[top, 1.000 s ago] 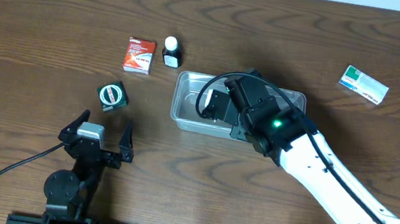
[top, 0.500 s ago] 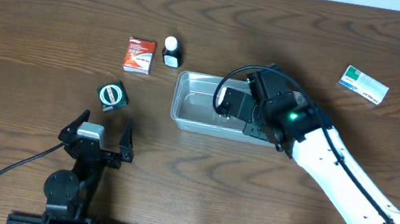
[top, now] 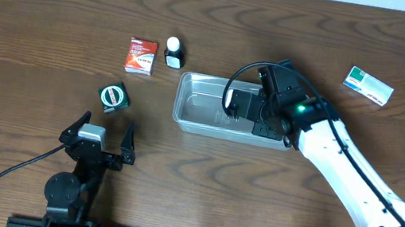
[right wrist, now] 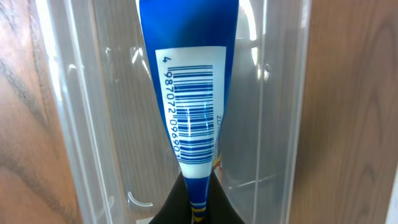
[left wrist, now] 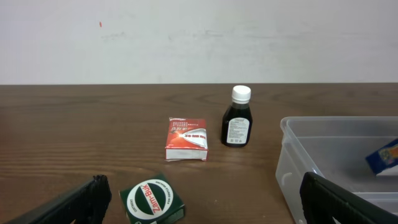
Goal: Pack container
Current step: 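Carry the fever-patch box left and lower it into the clear container, then open the right gripper, release the box, and withdraw right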
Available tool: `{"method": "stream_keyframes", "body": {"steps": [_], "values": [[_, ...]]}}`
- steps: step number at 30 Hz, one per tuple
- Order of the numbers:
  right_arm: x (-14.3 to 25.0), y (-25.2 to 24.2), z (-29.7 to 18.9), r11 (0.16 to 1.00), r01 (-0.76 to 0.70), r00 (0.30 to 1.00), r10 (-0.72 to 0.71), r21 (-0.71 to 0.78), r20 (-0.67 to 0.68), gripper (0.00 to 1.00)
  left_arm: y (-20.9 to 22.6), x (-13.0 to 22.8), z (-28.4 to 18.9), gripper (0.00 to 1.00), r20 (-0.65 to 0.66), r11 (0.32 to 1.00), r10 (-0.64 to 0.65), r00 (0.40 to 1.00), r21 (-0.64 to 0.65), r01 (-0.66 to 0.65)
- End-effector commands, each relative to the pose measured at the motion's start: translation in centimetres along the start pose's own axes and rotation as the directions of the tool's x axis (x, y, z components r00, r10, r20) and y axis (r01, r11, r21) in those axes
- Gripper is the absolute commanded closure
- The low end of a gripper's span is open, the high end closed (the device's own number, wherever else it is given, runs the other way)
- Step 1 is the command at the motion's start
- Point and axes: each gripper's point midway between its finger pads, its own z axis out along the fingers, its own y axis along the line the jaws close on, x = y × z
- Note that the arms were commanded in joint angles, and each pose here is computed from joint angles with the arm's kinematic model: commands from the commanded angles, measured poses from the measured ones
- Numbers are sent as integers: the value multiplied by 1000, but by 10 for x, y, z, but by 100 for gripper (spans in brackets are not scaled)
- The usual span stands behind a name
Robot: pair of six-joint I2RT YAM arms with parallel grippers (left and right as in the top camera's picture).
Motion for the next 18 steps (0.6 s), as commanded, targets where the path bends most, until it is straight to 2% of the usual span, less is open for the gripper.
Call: {"method": "stream_keyframes", "body": {"steps": [1,18], "values": [[3,1,11,1000,21,1000,-21,-22,-4,99,1,16,1,2,-45,1000,6,999,0,-6],[13,-4,29,999,16,1000,-17,-35,-23,99,1,16,1,2,-45,1000,6,999,0,-6]]}}
